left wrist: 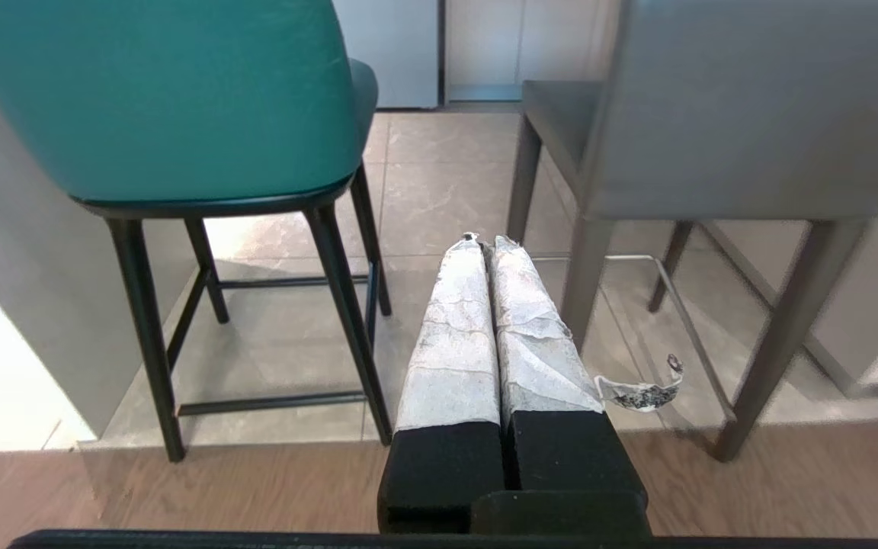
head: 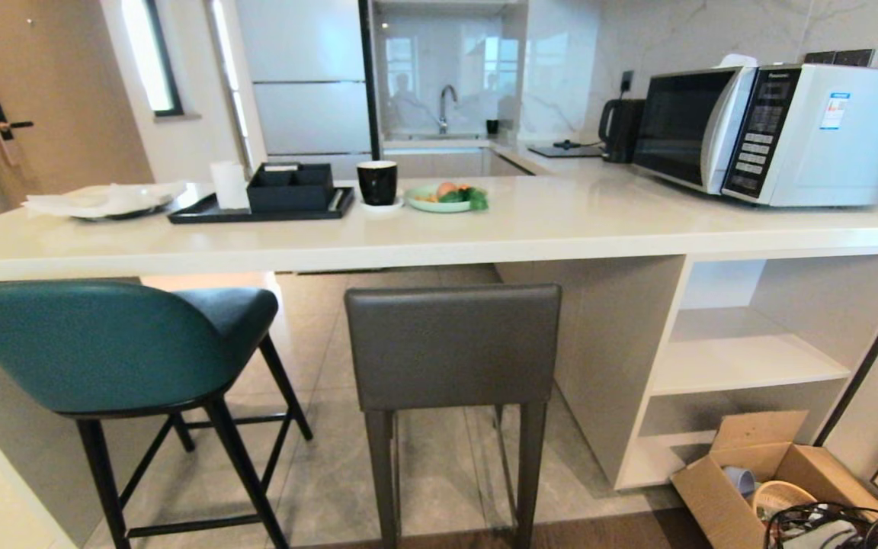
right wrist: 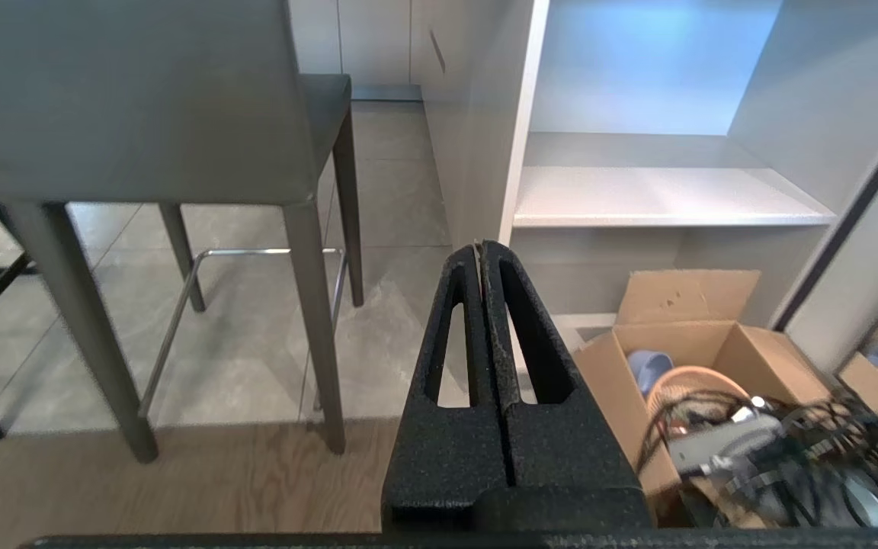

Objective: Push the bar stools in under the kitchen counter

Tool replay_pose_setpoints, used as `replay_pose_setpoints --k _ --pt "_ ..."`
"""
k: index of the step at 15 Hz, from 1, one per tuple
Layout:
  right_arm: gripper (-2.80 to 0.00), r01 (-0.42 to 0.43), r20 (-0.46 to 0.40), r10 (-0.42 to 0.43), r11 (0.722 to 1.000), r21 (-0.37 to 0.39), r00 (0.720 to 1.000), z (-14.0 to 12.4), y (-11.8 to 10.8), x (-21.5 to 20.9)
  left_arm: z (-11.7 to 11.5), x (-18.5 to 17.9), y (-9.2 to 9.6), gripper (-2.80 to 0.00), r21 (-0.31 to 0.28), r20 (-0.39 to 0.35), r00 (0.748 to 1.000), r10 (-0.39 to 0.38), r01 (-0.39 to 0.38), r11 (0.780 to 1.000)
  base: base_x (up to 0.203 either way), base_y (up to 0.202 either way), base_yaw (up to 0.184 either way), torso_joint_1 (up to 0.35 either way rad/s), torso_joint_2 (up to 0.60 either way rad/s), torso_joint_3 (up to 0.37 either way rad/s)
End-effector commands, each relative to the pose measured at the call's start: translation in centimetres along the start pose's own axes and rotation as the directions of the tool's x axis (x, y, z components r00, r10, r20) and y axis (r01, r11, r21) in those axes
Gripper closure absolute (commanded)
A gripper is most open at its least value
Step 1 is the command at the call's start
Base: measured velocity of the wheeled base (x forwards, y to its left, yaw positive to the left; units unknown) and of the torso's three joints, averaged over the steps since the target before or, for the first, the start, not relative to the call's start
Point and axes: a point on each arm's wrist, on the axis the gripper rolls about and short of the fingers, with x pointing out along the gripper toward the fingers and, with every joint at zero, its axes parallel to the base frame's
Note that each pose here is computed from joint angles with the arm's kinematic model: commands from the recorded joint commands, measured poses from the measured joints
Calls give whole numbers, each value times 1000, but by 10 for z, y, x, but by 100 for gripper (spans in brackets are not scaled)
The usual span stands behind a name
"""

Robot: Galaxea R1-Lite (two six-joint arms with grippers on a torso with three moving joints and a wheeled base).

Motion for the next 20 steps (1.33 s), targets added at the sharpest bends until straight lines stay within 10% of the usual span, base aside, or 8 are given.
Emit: replay_pose_setpoints --k 1,11,20 --pt "0 0 -2 0 1000 2 1000 0 0 0 0 0 0 0 0 -2 1000 0 0 1000 -139 0 0 -2 4 6" --pt "0 -1 -2 1 1000 -1 1000 0 0 0 0 0 0 0 0 -2 1000 -1 1 1000 -6 9 0 0 1 0" --pt "0 2 -2 -2 1000 10 1000 0 0 0 0 0 0 0 -2 -2 1000 -1 1 1000 0 193 1 4 2 5"
